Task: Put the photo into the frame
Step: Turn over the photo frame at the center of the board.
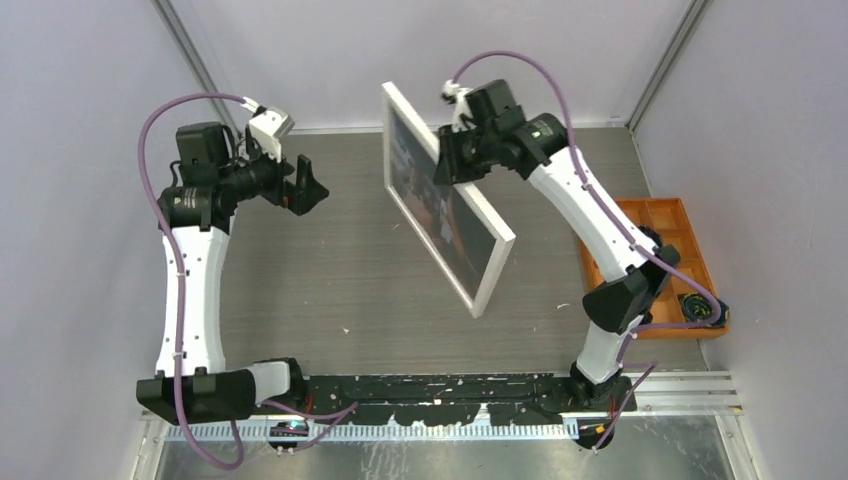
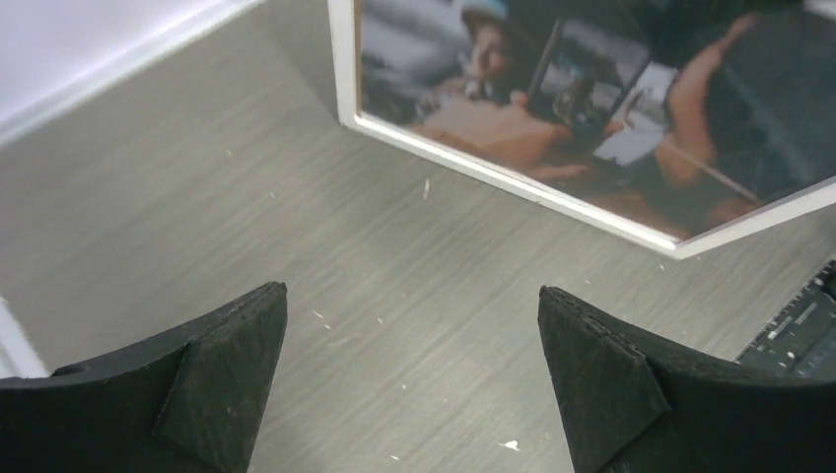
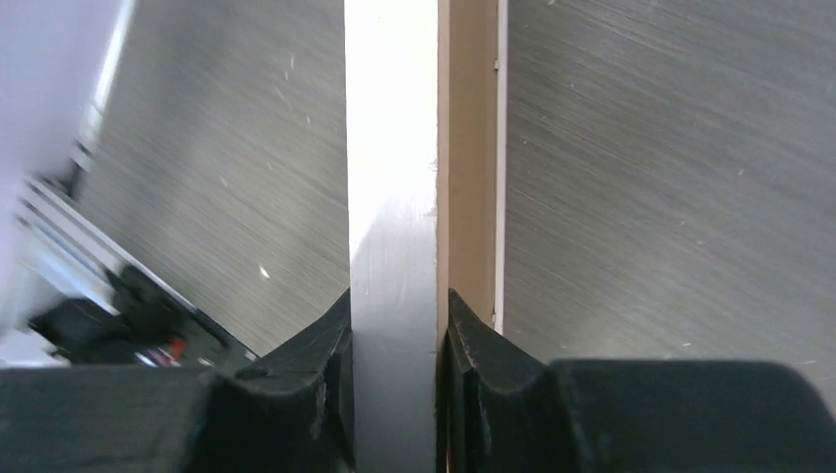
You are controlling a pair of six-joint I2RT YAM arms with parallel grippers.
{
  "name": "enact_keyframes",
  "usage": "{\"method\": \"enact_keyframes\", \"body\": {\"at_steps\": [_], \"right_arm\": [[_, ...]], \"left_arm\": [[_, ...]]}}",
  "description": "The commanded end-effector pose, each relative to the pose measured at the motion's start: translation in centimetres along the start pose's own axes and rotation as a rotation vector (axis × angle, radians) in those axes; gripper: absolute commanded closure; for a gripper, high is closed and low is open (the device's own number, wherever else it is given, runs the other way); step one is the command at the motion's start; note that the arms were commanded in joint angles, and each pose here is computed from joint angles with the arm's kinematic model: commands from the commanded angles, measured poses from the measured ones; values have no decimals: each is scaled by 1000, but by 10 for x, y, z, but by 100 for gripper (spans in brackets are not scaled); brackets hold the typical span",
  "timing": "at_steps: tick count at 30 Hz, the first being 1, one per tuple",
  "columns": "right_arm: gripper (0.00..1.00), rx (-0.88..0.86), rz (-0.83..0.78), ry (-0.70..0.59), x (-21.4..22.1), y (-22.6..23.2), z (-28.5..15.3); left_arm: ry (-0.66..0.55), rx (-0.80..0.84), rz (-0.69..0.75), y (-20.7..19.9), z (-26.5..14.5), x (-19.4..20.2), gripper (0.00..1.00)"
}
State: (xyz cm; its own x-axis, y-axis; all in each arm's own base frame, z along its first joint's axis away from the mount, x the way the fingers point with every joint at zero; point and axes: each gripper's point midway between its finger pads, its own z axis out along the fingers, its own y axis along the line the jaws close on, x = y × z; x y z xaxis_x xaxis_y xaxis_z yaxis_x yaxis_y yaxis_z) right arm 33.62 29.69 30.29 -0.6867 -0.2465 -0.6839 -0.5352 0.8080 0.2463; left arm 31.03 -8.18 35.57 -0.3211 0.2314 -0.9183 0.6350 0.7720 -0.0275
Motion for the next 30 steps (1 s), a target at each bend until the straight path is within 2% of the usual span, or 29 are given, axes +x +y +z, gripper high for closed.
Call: {"method": "enact_keyframes", "body": {"at_steps": [1,4,6,8,11,18,22,30], "right_arm": [[94,-191,425,-128,-33,-15,-2],[89,-155,575,-137,-26,-62,6],[89,-161,621,-121,-18,-78,10],[89,-149,631,-90,-1,-88,15],[90,-183,644,-84,20,-90,16],[89,-332,682,-198,58,-83,27],[86,-376,704,-213,81,-83,43],[82,-352,795,-171,139,-95,76]], "left_arm": [[23,70,-91,-5,6,24,0],[32,142,-140,-9,22,40,0],[46,189,-200,-12,33,54,0],[74,167,-211,-5,41,68,0],[139,121,-189,9,50,93,0],[283,76,-155,29,62,141,0],[335,59,-138,34,62,157,0],[370,-27,-129,45,58,173,0]]}}
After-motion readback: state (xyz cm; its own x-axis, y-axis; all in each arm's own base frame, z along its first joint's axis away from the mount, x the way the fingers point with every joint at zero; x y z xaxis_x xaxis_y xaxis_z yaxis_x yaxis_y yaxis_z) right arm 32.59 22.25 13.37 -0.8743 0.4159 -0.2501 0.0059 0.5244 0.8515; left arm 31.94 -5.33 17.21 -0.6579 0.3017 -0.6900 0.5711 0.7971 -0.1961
